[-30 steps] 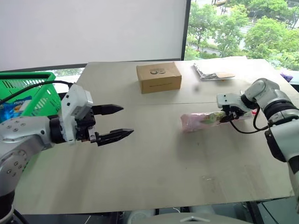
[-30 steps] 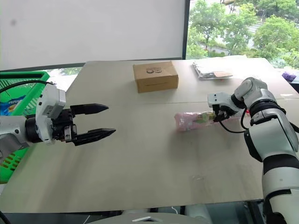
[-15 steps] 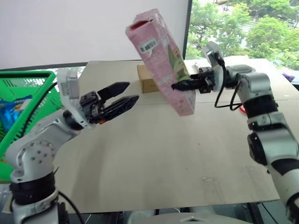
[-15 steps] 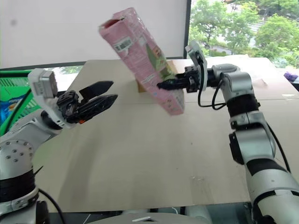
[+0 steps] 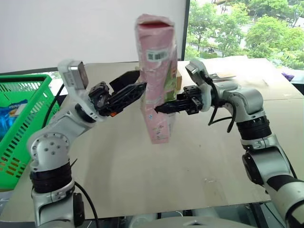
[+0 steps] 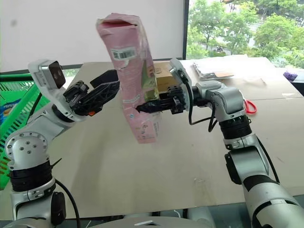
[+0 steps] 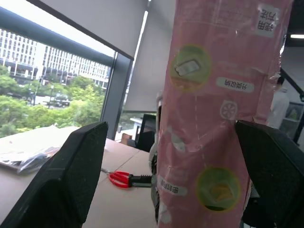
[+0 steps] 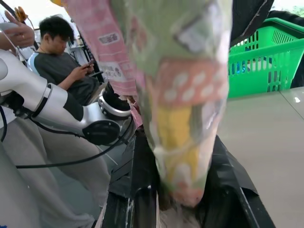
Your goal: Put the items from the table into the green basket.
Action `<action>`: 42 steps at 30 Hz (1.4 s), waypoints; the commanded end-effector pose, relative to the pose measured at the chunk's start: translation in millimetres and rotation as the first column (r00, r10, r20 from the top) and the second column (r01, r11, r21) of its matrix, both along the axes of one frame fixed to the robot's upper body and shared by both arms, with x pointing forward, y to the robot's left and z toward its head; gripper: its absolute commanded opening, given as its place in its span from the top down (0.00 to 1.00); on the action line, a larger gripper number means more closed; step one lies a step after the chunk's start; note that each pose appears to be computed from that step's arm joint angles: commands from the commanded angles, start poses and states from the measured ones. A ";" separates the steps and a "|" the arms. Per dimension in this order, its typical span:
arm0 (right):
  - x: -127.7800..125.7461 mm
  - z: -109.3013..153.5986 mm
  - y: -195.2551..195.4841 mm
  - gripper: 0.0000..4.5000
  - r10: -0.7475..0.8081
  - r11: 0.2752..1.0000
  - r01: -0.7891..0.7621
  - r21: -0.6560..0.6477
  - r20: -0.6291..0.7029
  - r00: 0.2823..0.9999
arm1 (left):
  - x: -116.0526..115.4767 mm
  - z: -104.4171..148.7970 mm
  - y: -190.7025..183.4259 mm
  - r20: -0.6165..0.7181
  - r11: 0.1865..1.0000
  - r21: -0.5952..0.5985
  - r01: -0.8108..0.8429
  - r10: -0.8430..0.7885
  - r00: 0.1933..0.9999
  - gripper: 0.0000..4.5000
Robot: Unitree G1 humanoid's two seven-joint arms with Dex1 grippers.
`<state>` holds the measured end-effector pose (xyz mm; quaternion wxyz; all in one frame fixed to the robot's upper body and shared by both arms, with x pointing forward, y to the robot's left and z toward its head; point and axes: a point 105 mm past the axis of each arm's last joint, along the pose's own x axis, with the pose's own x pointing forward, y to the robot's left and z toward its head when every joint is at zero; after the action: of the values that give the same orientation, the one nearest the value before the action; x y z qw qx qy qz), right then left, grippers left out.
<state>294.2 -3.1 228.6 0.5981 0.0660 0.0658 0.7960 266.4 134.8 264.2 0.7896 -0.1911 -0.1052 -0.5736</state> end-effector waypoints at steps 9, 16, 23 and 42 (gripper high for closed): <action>4.3 31.4 5.6 0.92 -0.011 0.992 0.016 0.123 -0.041 0.999 | -11.1 -6.1 -19.2 -0.001 0.992 0.078 0.104 -0.104 0.995 0.00; 11.7 25.5 8.9 0.92 -0.063 0.994 0.065 0.086 -0.032 0.998 | -14.4 -7.0 -24.3 -0.003 0.986 0.078 0.149 -0.149 0.989 0.00; 21.6 28.7 10.3 0.92 -0.104 0.989 0.111 0.094 -0.081 0.991 | -12.8 -13.1 -27.1 -0.010 0.981 0.116 0.156 -0.155 0.988 0.00; 7.1 5.7 8.9 0.13 -0.040 0.999 0.040 0.003 -0.015 0.999 | 0.1 -4.6 -22.5 0.017 0.995 0.055 0.088 -0.089 0.996 0.75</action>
<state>307.3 4.3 224.9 0.6234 0.0870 0.0902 0.7718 270.0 113.9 246.3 0.7753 -0.1770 -0.0616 -0.6032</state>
